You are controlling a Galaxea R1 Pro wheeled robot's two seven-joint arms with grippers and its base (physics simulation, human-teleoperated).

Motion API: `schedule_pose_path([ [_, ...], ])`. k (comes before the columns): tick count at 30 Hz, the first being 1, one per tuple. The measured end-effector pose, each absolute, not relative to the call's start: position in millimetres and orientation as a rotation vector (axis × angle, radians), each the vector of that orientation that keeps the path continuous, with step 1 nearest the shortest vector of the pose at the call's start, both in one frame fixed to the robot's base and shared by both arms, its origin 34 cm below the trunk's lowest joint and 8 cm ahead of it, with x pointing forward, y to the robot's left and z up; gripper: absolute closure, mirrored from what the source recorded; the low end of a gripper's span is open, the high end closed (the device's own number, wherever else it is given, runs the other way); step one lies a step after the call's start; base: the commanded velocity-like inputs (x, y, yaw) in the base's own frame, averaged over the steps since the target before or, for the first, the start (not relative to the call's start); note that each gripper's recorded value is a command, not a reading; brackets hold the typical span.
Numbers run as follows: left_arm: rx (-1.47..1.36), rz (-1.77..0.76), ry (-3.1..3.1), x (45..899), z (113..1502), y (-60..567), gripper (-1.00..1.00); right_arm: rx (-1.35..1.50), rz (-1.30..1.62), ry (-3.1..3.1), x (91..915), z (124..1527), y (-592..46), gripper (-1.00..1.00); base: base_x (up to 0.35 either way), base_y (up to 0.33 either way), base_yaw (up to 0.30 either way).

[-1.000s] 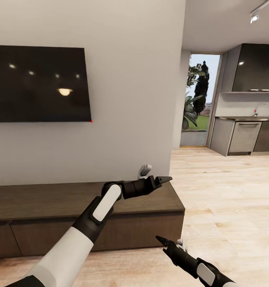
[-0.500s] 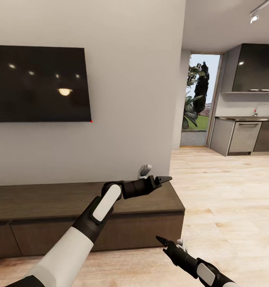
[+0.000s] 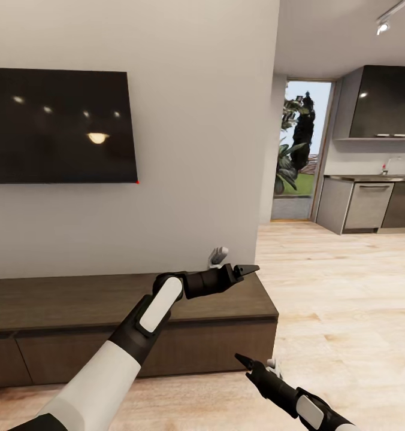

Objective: Place each of the two pumpkins and all three candles from the living room inside a cabinet in the living room (use any cabinet), then make sure every cabinet is closed, and position the cauldron so it is next to a table in the living room.

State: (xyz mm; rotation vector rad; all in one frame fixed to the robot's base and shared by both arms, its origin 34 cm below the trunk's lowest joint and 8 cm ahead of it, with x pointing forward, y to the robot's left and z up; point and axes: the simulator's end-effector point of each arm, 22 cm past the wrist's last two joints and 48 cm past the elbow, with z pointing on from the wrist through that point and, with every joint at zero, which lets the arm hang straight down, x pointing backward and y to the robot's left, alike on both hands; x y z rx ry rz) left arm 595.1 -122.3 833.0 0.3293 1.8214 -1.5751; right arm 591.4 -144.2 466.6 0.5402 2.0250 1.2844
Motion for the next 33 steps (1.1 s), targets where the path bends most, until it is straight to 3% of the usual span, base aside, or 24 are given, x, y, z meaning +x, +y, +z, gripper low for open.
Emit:
schedule_pose_path([
  [14, 0.33, -1.575, 1.819, 594.9, 833.7, -122.4, -1.0, 0.582, 1.317, 1.979, 595.6, 474.3, -147.1, -1.0, 0.071, 0.0, 0.0],
  [23, 0.33, -1.575, 1.818, 594.9, 834.0, -122.3, -1.0, 0.644, 1.559, 1.901, 587.0, 500.5, -132.2, -1.0, 0.286, 0.0, 0.0],
  [33, 0.339, -1.589, 1.807, 592.5, 836.5, -123.5, -1.0, 0.675, 1.767, 1.771, 583.9, 533.8, -124.9, -1.0, 0.076, 0.0, 0.0],
])
